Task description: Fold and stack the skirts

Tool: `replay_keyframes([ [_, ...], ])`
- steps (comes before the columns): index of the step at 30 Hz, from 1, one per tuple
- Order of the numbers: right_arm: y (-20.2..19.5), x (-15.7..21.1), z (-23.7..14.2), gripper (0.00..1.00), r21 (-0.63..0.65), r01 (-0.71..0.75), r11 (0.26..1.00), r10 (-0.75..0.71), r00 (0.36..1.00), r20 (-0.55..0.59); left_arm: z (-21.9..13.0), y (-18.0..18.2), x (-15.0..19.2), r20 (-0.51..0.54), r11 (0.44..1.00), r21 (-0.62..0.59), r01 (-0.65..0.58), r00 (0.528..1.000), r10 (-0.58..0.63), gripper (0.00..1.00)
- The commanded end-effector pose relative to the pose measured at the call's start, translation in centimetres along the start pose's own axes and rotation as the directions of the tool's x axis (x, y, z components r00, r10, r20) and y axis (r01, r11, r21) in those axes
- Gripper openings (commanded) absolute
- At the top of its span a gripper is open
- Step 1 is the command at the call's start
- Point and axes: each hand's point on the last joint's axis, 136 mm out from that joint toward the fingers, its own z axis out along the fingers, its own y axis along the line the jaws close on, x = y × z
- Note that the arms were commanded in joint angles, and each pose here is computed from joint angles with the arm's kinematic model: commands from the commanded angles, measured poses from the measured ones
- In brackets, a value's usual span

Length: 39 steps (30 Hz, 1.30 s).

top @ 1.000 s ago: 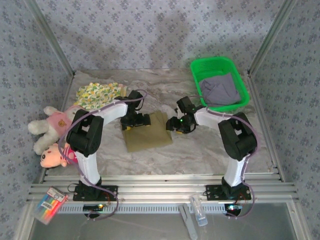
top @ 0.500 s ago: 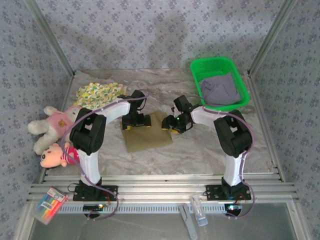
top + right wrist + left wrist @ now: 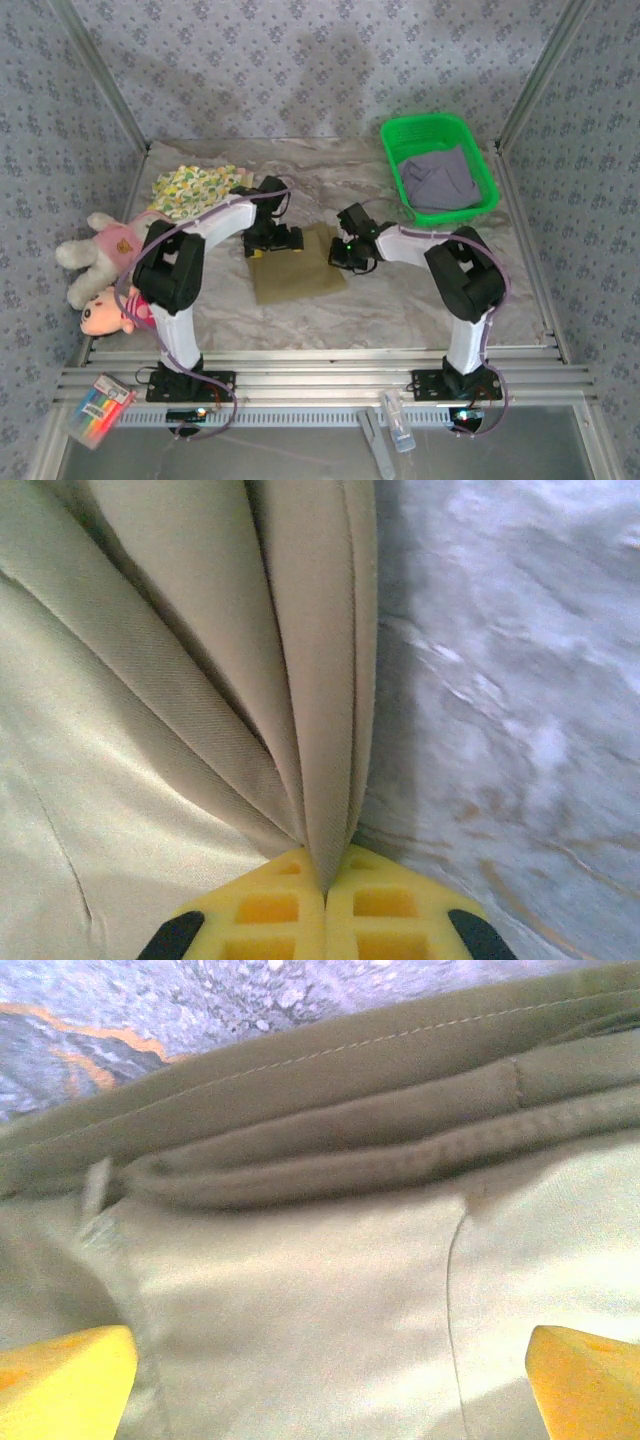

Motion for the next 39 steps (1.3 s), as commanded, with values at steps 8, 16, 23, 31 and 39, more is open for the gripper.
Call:
replay_keyframes([
  [8, -4.3, 2.4, -0.1, 0.04, 0.106, -0.135, 0.985, 0.128, 0.989, 0.072, -3.9, 3.4, 3.5, 0.051, 0.955, 0.267, 0.129, 0.988, -0.148, 1.00],
  [16, -4.2, 2.7, 0.7, 0.05, 0.106, -0.133, 0.985, 0.128, 0.990, 0.054, -1.2, 3.5, 4.9, 0.030, 0.919, 0.373, 0.127, 0.988, -0.149, 1.00],
  [23, -4.0, 2.8, 0.5, 0.05, 0.116, -0.120, 0.986, 0.114, 0.992, 0.055, 0.5, 2.7, 3.7, 0.031, 0.898, 0.421, 0.130, 0.987, -0.158, 0.84],
  [31, -4.0, 2.9, 0.6, 0.06, 0.119, -0.115, 0.986, 0.110, 0.993, 0.051, 1.5, 3.8, 3.7, 0.034, 0.922, 0.361, 0.141, 0.986, -0.164, 0.62],
  [39, -4.0, 2.9, 0.6, 0.06, 0.121, -0.113, 0.986, 0.108, 0.993, 0.052, 2.1, 5.6, 4.4, 0.028, 0.949, 0.266, 0.167, 0.983, -0.181, 0.57],
])
